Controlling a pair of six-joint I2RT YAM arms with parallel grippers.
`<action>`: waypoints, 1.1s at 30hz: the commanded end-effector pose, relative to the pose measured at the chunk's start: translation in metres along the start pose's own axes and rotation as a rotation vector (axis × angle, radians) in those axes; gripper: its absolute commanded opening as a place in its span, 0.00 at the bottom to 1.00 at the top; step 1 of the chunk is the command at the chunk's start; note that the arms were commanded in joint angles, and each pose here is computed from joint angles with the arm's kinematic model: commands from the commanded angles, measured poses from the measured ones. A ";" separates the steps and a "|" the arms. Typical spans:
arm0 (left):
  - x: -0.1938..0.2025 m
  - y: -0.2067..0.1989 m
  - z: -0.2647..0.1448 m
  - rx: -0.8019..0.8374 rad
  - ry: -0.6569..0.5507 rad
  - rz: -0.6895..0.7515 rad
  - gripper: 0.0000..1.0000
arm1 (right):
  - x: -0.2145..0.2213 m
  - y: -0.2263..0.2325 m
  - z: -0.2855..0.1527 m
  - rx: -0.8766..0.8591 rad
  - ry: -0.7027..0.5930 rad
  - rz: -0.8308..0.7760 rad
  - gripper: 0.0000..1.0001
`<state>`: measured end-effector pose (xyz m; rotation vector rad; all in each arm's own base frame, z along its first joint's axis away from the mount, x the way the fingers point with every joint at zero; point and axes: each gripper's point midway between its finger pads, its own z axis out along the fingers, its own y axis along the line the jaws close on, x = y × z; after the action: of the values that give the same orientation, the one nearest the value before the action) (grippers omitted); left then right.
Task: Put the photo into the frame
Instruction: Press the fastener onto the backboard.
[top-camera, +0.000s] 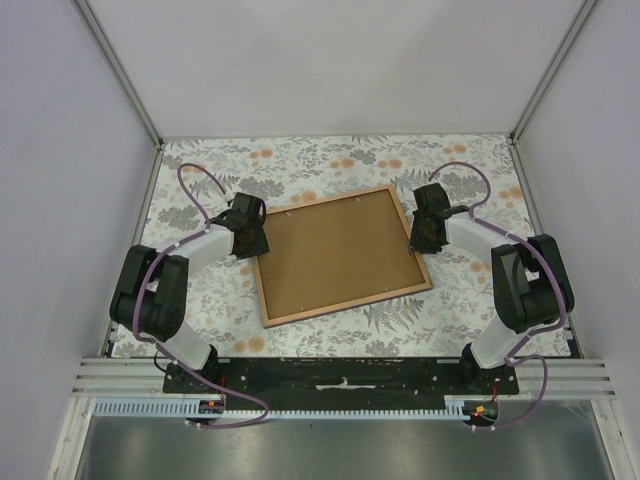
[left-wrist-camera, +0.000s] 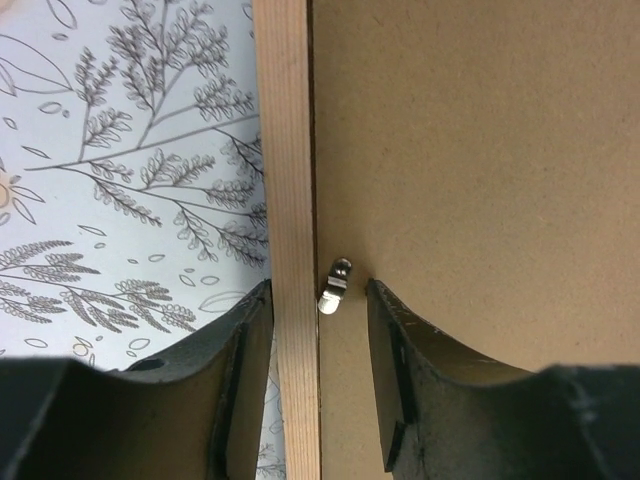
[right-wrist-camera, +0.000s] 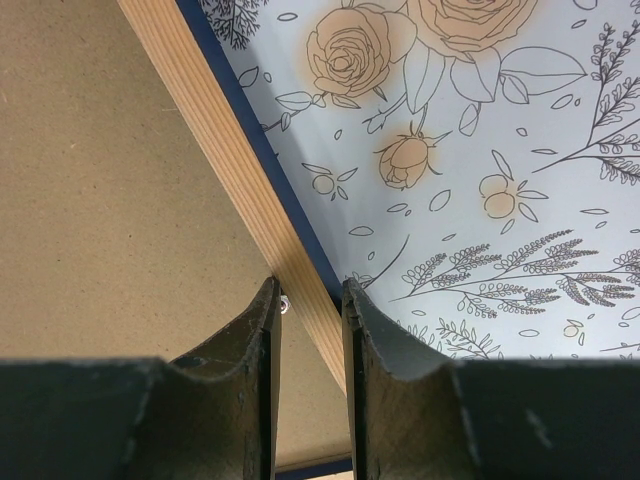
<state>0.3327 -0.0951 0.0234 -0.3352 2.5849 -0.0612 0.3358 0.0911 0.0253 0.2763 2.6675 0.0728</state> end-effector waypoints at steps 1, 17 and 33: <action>0.028 -0.010 -0.013 0.092 0.101 0.074 0.49 | -0.018 0.010 -0.002 -0.024 -0.044 0.022 0.00; 0.038 0.006 -0.004 0.032 0.136 0.074 0.22 | -0.018 0.011 -0.002 -0.026 -0.044 0.023 0.00; 0.023 -0.001 0.006 0.027 0.098 0.008 0.02 | -0.016 0.007 -0.004 -0.021 -0.048 0.010 0.00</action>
<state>0.3226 -0.0904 0.0225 -0.3021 2.6229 -0.0662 0.3365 0.0895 0.0254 0.2713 2.6674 0.0648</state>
